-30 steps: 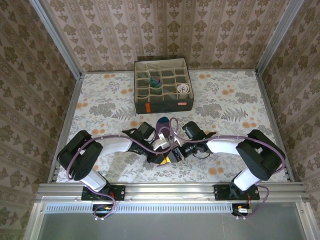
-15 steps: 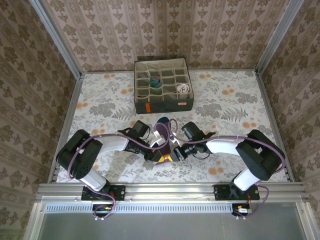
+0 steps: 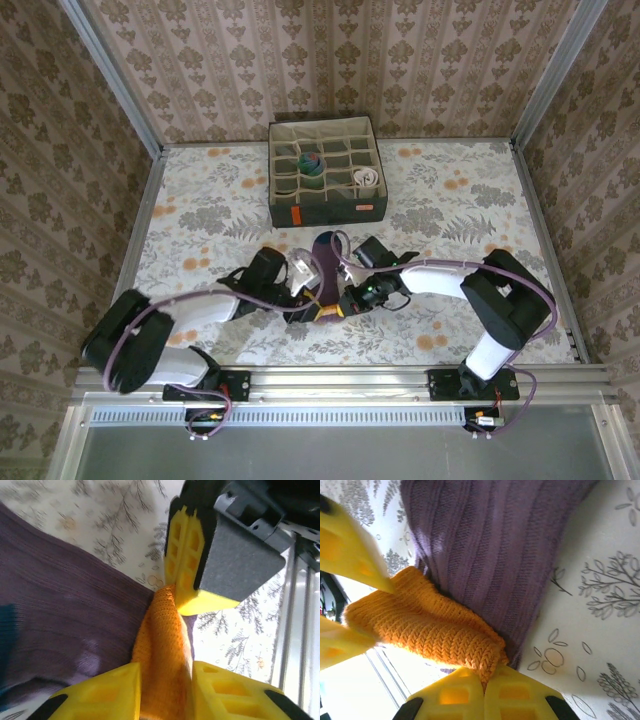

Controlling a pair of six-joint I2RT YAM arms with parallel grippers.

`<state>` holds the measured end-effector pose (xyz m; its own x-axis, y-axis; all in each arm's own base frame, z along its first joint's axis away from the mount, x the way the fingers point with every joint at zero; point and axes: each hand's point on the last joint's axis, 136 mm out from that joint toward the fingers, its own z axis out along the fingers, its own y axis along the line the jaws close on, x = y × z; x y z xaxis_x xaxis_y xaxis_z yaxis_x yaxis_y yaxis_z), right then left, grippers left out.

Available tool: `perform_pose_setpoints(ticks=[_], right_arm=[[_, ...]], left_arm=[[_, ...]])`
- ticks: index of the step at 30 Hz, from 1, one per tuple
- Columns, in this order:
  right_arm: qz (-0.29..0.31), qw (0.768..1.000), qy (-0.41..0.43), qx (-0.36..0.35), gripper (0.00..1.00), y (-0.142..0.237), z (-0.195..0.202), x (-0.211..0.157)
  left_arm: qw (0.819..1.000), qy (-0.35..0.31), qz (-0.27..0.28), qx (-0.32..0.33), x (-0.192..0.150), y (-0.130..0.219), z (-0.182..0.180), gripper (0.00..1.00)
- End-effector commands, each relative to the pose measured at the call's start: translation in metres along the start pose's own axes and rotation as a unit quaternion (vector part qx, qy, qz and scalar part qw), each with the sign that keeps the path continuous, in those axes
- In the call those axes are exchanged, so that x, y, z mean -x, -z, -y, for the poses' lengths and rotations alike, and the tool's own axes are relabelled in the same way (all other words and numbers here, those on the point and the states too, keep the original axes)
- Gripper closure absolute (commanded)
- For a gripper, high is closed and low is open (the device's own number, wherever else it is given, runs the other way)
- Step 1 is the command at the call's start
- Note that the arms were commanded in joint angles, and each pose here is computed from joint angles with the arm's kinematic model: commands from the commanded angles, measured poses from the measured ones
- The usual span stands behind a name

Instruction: Roll the socks

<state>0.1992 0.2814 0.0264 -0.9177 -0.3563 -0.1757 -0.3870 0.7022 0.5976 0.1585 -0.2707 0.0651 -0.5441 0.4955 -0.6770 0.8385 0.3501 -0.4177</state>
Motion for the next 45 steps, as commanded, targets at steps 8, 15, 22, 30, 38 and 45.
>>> perform_pose_setpoints(ticks=[8, 15, 22, 30, 38, 45], right_arm=[[-0.05, 0.995, -0.04, -0.081, 1.0, 0.002, 0.026, -0.009], [-0.06, 0.995, -0.034, -0.075, 1.0, -0.005, 0.024, -0.004], [-0.072, 0.994, -0.04, -0.068, 1.0, -0.009, 0.02, -0.001], [-0.075, 0.994, -0.034, -0.076, 1.0, -0.007, 0.02, -0.002], [-0.02, 0.997, -0.015, -0.072, 0.87, 0.007, 0.007, 0.02], [0.088, 0.987, 0.116, -0.071, 0.7, 0.048, -0.027, 0.043]], left_arm=[[0.972, -0.097, 0.142, 0.162, 0.026, 0.041, 0.002, 0.52], [0.989, -0.051, 0.095, 0.105, 0.018, 0.006, 0.008, 0.5], [0.996, -0.022, 0.05, 0.067, 0.016, -0.025, 0.004, 0.74], [0.996, 0.044, 0.034, 0.065, 0.004, -0.018, -0.019, 1.0], [0.99, 0.13, -0.036, 0.05, -0.037, -0.021, -0.031, 1.0], [0.984, 0.166, -0.054, 0.032, -0.051, -0.031, -0.036, 1.0]])
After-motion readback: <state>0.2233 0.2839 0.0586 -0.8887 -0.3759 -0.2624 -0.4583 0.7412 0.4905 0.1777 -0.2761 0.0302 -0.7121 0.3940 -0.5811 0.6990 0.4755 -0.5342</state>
